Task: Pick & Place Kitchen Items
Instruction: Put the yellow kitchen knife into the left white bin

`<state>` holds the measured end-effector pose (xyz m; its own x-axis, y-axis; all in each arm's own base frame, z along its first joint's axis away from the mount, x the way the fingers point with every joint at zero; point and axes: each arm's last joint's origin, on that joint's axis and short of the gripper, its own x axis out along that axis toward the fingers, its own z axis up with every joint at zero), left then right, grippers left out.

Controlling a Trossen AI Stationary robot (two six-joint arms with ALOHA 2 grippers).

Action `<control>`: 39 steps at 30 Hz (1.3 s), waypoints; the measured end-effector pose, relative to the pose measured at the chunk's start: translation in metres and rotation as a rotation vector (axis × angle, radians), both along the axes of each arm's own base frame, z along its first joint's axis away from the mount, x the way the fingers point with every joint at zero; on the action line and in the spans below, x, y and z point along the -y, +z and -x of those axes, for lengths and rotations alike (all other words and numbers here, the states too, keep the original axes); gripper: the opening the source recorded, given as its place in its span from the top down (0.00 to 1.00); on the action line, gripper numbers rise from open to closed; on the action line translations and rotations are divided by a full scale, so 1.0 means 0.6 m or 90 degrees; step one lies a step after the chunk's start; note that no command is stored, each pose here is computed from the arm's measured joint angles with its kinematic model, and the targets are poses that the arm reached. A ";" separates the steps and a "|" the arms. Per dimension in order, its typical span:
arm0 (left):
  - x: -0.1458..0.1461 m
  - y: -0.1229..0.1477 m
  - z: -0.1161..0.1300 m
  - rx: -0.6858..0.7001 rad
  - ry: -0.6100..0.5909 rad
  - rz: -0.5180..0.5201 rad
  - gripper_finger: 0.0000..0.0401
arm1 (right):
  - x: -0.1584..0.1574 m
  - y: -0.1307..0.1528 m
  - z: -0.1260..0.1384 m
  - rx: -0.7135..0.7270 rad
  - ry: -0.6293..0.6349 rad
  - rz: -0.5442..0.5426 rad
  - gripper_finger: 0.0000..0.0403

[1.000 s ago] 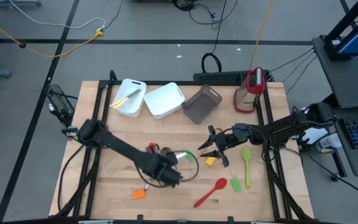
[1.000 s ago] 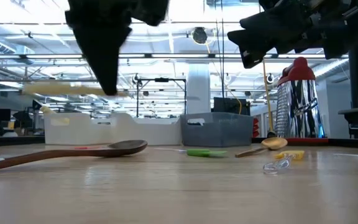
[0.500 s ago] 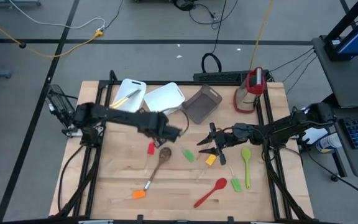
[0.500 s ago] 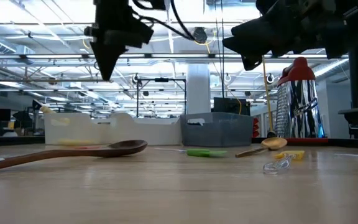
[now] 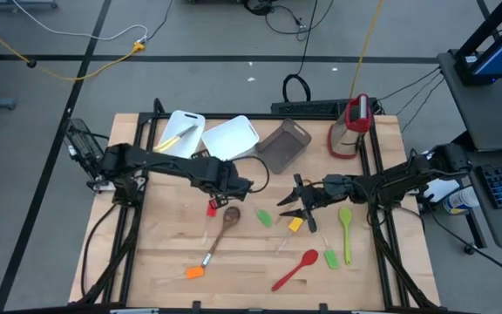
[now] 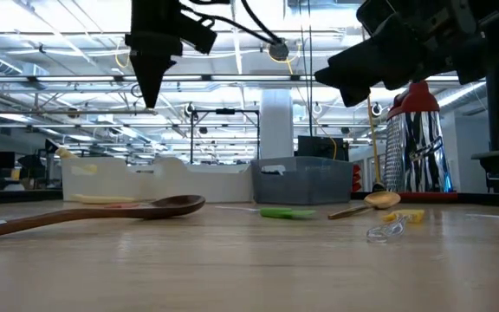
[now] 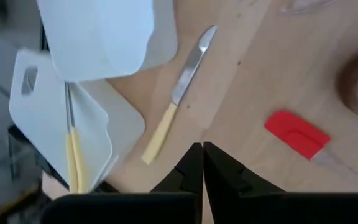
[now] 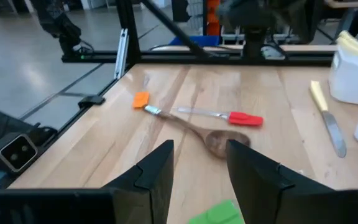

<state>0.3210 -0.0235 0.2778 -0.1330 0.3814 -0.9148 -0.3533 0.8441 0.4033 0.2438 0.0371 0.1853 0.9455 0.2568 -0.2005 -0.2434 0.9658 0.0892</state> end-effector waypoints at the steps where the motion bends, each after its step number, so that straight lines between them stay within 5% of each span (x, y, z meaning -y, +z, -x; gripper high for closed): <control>1: 0.003 0.004 0.003 0.007 -0.012 -0.003 0.98 | -0.002 -0.001 0.001 -0.004 0.004 0.002 0.65; 11: 0.026 0.008 0.110 0.192 -0.119 0.001 0.95 | -0.041 -0.002 0.009 0.001 0.069 0.038 0.57; 17: 0.001 -0.042 0.163 0.301 -0.099 0.015 0.95 | -0.045 -0.001 0.009 0.008 -0.032 0.058 0.47; 25: -0.037 -0.093 0.145 0.284 -0.120 0.046 0.92 | -0.043 -0.001 0.009 0.009 -0.053 0.061 0.46; 39: -0.125 -0.185 0.108 0.131 -0.105 0.075 0.56 | -0.043 -0.002 0.009 0.004 -0.052 0.063 0.47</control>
<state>0.2563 0.0514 0.1666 0.1157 0.2713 -0.9555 -0.2716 0.9340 0.2323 0.2382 0.0627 0.1839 0.9637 0.1581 -0.2153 -0.1637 0.9865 -0.0086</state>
